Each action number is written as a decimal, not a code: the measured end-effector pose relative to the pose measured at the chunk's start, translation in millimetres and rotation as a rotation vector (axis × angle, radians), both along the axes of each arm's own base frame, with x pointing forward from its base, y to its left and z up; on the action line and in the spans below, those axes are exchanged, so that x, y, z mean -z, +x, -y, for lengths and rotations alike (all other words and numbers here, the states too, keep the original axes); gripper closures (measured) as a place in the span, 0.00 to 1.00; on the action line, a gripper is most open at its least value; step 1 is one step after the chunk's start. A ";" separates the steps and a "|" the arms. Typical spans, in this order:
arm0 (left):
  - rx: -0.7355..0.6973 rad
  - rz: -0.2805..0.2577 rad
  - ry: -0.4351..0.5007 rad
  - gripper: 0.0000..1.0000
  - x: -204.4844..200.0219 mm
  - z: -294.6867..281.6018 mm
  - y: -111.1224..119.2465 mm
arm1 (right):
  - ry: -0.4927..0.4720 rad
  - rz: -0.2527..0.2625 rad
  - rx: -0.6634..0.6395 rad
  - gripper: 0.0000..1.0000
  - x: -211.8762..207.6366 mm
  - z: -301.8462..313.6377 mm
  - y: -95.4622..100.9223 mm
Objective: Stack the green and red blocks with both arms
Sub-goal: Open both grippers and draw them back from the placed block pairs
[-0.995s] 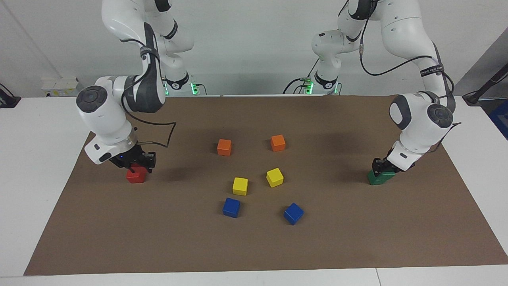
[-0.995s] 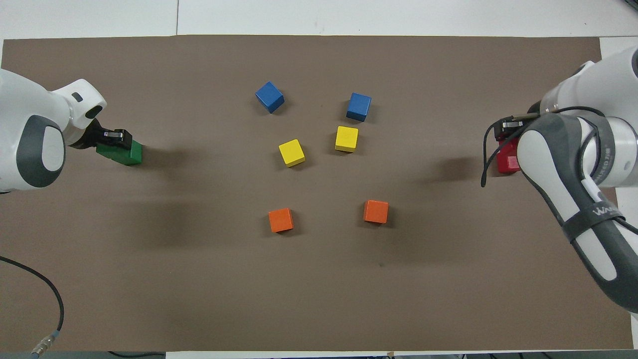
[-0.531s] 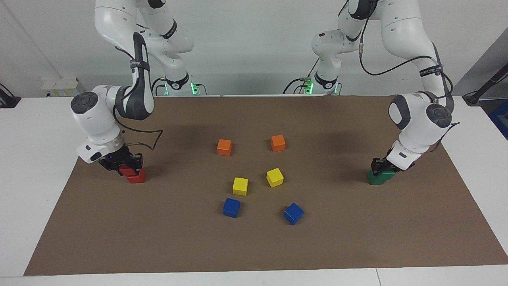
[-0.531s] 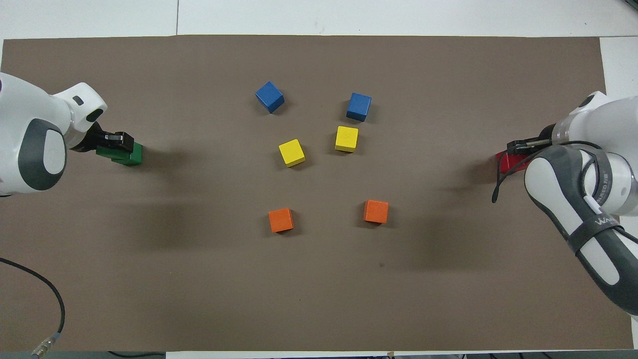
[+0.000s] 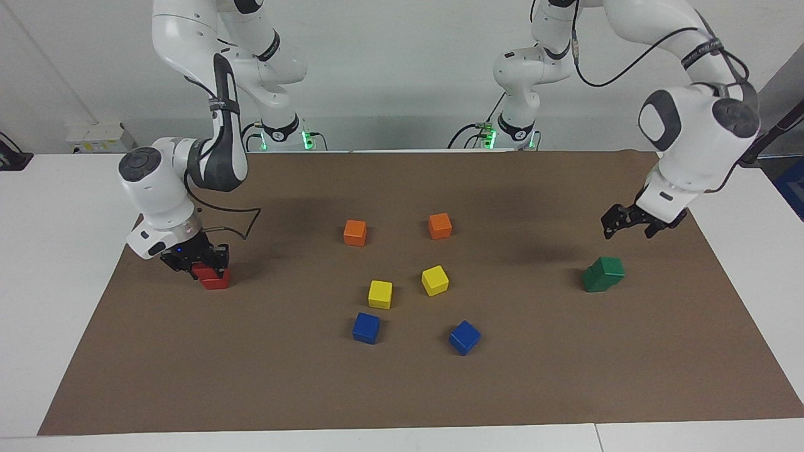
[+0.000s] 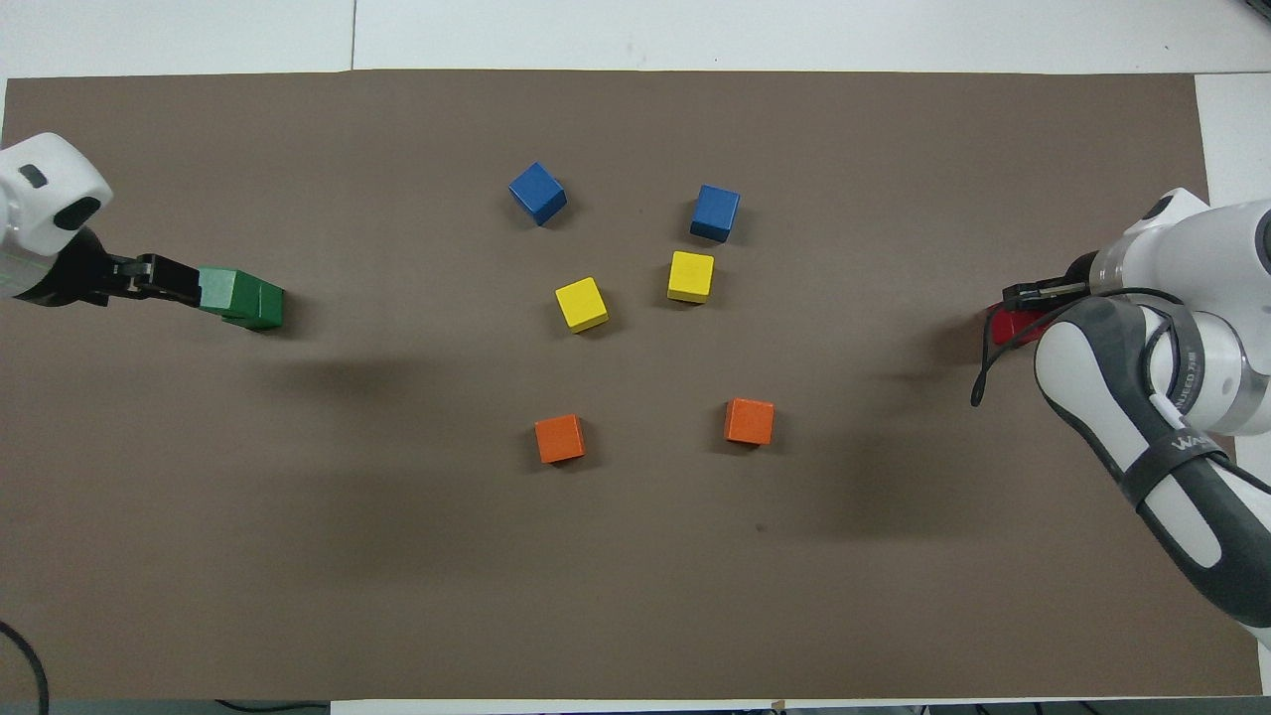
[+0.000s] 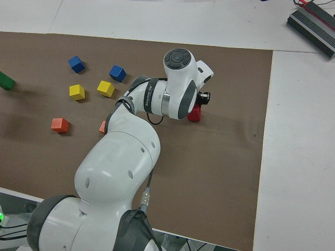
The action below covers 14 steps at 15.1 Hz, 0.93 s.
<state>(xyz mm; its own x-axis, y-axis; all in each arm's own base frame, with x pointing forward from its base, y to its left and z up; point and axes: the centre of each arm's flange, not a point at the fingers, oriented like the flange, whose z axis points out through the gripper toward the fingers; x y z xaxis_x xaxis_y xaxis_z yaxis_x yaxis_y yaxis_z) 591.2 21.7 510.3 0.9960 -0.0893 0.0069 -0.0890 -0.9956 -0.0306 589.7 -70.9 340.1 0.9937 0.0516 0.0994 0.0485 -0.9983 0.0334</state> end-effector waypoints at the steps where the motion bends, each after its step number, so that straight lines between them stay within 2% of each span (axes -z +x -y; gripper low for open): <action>1: 0.001 0.019 0.004 0.00 -21.5 2.0 -9.4 | 0.000 0.002 0.000 0.45 0.4 0.0 -0.2; 4: 0.005 0.015 0.012 0.00 -54.3 7.4 -32.2 | 0.000 0.002 0.001 0.45 0.4 0.2 -0.3; 5: 0.005 0.007 0.013 0.00 -57.1 7.7 -36.0 | 0.000 0.002 0.002 0.42 0.5 0.8 -0.4; 9: -0.002 -0.006 0.012 0.00 -52.9 4.6 -37.6 | 0.000 -0.002 0.005 0.01 -1.0 2.8 -0.5; 12: -0.023 0.002 -0.025 0.00 -57.8 5.7 -26.8 | 0.011 -0.067 0.004 0.00 -28.0 1.6 4.8; 14: -0.054 -0.013 -0.030 0.00 -54.2 21.3 -22.1 | 0.022 -0.109 -0.004 0.00 -76.8 -2.4 11.1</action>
<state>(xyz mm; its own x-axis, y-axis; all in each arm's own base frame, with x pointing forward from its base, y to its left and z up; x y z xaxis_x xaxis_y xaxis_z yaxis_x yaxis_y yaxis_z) 569.2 0.4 564.5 0.9994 -0.0351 -0.0043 -0.0351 -0.9994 0.0007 600.8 -68.5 416.9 0.9985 0.0542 -0.0083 0.0543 -0.9985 0.0059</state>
